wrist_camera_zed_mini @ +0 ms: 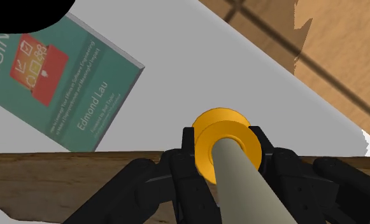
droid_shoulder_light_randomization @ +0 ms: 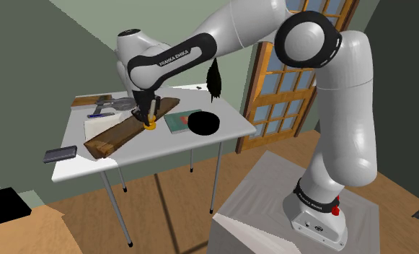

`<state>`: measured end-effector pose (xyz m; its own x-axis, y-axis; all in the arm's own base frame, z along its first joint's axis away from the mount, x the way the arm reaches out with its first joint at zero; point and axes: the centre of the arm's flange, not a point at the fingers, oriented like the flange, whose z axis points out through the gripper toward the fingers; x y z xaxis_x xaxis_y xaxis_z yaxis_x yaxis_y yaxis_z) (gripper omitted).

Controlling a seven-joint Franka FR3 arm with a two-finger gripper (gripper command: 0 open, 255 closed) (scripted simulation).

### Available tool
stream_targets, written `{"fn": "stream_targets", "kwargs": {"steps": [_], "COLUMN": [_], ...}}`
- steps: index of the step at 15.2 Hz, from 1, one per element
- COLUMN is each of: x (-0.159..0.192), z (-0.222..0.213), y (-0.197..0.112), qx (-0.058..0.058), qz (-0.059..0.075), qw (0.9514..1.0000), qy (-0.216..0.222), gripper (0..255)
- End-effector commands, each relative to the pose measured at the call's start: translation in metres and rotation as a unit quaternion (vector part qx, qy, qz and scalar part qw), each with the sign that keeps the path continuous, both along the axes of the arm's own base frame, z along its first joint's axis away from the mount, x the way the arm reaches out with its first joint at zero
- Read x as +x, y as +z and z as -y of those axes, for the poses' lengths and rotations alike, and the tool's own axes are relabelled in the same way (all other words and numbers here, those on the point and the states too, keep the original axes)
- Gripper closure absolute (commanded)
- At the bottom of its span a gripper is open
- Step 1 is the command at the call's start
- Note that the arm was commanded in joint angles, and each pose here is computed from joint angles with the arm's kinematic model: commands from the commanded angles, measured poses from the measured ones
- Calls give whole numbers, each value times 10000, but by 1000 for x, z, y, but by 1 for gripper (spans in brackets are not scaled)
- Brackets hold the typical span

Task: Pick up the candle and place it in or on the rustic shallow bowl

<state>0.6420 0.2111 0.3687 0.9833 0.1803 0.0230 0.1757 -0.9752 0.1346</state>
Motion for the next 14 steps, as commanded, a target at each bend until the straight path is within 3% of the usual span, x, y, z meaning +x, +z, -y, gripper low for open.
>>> {"fn": "stream_targets", "kwargs": {"steps": [1,14], "x": [1,1], "z": [-1,-1], "y": [10,74], "qx": [0,0], "qz": [-1,-1], "qw": [10000,10000], "qy": [1,1], "gripper": [255,255]}}
